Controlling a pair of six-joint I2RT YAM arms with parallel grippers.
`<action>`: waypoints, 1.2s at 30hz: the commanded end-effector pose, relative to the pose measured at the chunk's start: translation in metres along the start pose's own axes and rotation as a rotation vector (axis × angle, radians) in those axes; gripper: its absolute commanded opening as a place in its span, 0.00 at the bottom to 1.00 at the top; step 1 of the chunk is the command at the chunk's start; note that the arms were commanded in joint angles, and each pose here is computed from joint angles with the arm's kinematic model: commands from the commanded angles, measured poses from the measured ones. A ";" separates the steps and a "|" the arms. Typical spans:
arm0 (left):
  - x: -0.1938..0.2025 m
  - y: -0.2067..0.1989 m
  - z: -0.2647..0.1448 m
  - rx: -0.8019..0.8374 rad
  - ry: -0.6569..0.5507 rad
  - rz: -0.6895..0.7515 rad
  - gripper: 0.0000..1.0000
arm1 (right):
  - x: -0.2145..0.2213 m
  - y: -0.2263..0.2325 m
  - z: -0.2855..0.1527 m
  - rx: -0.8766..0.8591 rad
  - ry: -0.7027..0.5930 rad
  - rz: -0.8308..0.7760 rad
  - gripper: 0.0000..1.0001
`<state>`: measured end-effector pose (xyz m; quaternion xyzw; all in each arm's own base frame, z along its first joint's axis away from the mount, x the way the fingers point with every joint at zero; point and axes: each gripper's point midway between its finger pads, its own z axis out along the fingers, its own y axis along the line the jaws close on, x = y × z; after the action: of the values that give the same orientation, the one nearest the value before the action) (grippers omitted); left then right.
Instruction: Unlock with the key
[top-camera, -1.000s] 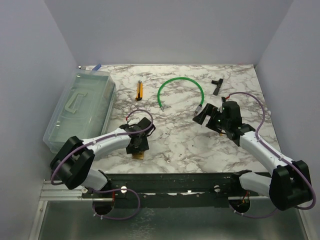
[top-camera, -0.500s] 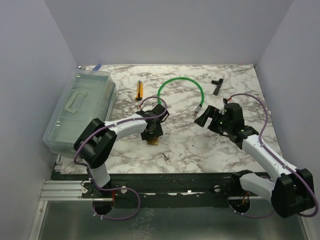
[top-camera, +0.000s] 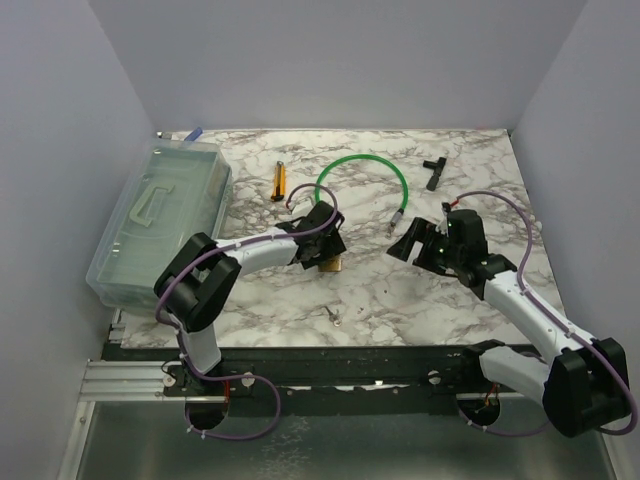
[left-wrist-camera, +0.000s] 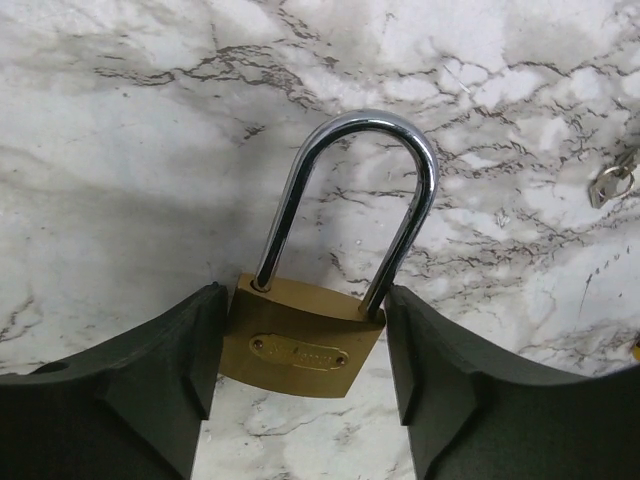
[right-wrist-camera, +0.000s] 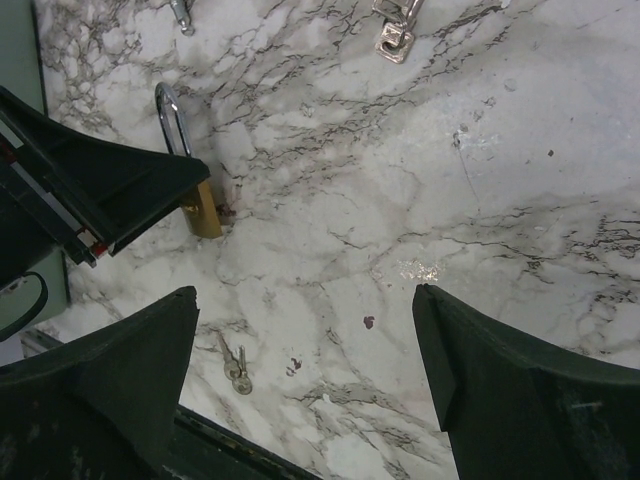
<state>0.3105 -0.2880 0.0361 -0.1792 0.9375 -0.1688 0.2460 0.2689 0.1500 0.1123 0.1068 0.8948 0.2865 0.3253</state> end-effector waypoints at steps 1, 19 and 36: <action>0.011 0.007 -0.002 0.020 0.020 0.010 0.80 | 0.015 0.006 -0.005 -0.022 0.062 -0.012 0.93; -0.041 0.025 -0.113 0.038 -0.186 0.241 0.96 | 0.058 0.051 0.006 -0.095 0.188 -0.232 0.90; -0.086 0.096 -0.189 -0.174 -0.404 0.560 0.93 | 0.140 0.101 0.030 -0.190 0.400 -0.542 0.63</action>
<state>0.2587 -0.1666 0.2215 0.0050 0.8913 -0.0944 0.4435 0.1774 0.2799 0.0733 -0.1866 0.9180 0.2838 0.2048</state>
